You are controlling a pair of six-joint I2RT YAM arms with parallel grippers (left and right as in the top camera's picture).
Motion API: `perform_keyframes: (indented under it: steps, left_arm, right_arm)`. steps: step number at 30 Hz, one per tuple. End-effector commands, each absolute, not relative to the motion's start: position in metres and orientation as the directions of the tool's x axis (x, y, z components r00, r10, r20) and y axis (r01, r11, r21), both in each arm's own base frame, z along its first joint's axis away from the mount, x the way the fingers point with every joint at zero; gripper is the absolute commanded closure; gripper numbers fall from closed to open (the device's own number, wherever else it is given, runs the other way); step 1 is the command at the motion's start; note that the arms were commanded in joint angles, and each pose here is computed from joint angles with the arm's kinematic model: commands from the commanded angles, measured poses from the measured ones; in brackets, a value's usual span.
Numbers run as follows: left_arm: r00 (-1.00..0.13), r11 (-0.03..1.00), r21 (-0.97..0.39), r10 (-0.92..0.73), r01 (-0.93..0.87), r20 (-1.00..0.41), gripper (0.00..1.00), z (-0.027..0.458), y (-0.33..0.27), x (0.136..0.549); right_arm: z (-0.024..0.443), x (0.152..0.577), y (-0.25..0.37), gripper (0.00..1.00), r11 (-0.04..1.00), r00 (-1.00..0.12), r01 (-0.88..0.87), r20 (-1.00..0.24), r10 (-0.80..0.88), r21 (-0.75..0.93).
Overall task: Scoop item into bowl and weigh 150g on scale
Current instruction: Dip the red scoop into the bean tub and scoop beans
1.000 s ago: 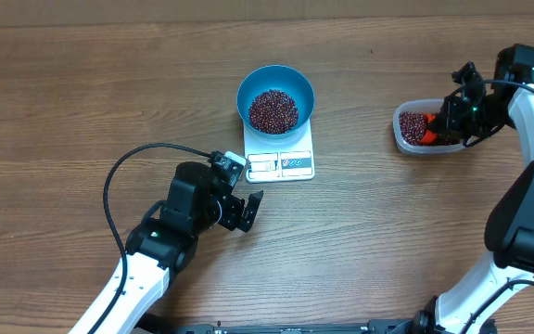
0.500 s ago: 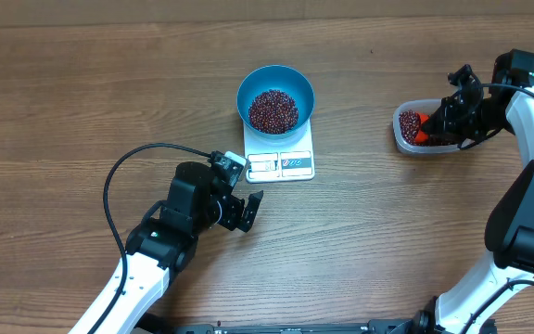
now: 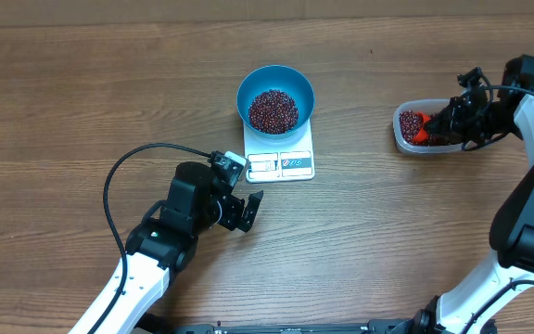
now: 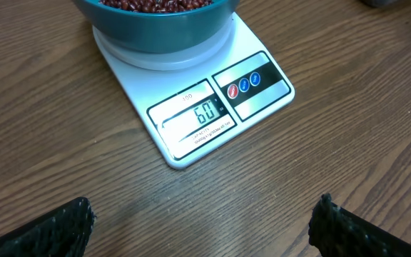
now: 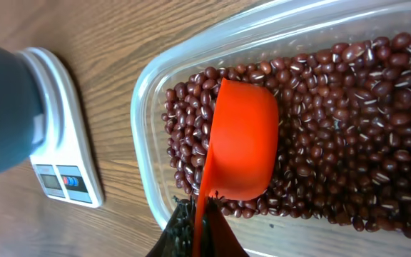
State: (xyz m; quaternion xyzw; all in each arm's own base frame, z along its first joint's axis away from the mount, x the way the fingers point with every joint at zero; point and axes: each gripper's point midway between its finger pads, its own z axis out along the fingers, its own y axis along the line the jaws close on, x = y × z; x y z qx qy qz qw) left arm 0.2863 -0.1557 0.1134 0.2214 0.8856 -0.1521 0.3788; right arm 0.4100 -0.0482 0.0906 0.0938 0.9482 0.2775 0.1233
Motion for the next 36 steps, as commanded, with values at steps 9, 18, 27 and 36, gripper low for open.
perform_keyframes:
  steps: [9, 18, 27, 36]
  left_arm:
    - [-0.614, 0.851, -0.115, 0.269, 0.513, -0.742, 0.0, 0.116, -0.159, 0.286]
    - [-0.614, 0.85, -0.116, 0.269, 0.513, -0.742, 0.0, 0.116, -0.159, 0.286]
    - [-0.614, 0.85, -0.116, 0.269, 0.513, -0.742, 0.0, 0.116, -0.159, 0.286]
    - [-0.614, 0.85, -0.116, 0.269, 0.513, -0.742, 0.0, 0.116, -0.159, 0.286]
  right_arm:
    - [0.103, 0.406, -0.06, 0.96, 0.726, -0.929, 0.134, -0.169, 0.329, 0.675]
    - [0.112, 0.397, -0.069, 0.96, 0.681, -0.924, 0.108, -0.18, 0.338, 0.725]
    - [0.125, 0.391, -0.073, 0.96, 0.616, -0.914, 0.068, -0.199, 0.355, 0.785]
    - [0.141, 0.387, -0.08, 0.96, 0.553, -0.893, 0.013, -0.239, 0.382, 0.833]
